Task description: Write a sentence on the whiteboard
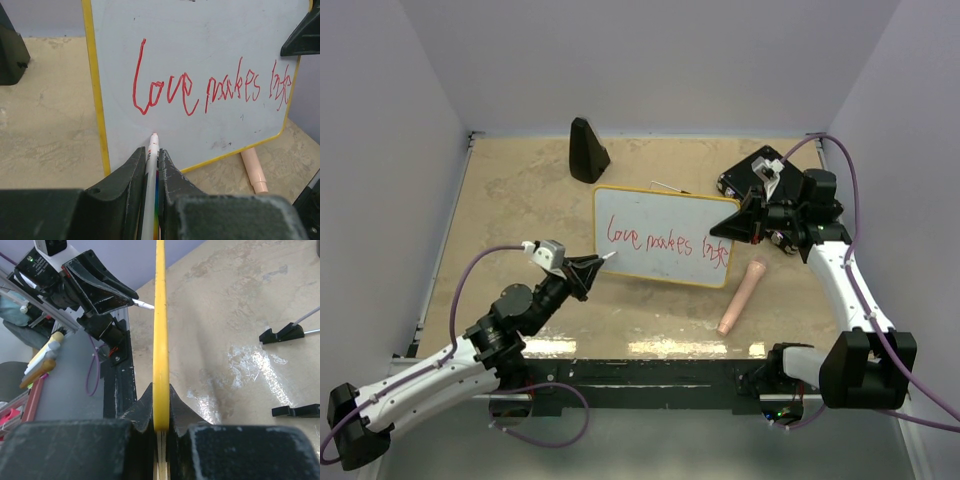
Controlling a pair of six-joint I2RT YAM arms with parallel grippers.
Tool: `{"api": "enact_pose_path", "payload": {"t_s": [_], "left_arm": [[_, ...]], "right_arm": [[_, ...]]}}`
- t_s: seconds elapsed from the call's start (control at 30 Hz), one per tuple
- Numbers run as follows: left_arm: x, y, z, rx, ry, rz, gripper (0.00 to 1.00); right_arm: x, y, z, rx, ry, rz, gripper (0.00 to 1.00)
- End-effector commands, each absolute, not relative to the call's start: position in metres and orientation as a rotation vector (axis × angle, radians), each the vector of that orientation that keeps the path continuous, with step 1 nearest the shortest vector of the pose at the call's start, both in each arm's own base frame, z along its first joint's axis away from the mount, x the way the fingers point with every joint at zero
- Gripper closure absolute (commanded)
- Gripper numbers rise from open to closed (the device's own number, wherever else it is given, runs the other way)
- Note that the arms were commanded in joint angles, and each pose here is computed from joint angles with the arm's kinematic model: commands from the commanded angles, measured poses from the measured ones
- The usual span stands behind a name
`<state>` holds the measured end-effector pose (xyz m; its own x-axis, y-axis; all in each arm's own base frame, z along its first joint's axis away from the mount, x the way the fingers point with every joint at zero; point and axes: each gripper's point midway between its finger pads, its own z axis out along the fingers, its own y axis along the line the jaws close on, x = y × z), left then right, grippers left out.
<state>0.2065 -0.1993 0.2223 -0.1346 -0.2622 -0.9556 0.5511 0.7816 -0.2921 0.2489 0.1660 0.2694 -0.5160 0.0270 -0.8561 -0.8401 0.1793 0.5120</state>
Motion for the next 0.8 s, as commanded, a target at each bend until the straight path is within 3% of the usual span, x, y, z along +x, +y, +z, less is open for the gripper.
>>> {"api": "enact_pose_path", "payload": {"t_s": [0.0, 0.53, 0.77], "left_arm": [[0.215, -0.2, 0.231, 0.229, 1.529, -0.69, 1.0], [0.215, -0.204, 0.193, 0.224, 1.707, -0.702, 1.0], [0.224, -0.205, 0.207, 0.204, 1.674, -0.699, 1.0]], "right_arm": [[0.236, 0.168, 0.288, -0.869, 1.595, 1.458, 1.0], [0.236, 0.168, 0.288, -0.863, 1.598, 1.457, 1.0], [0.236, 0.168, 0.288, -0.864, 1.595, 1.455, 1.0]]}}
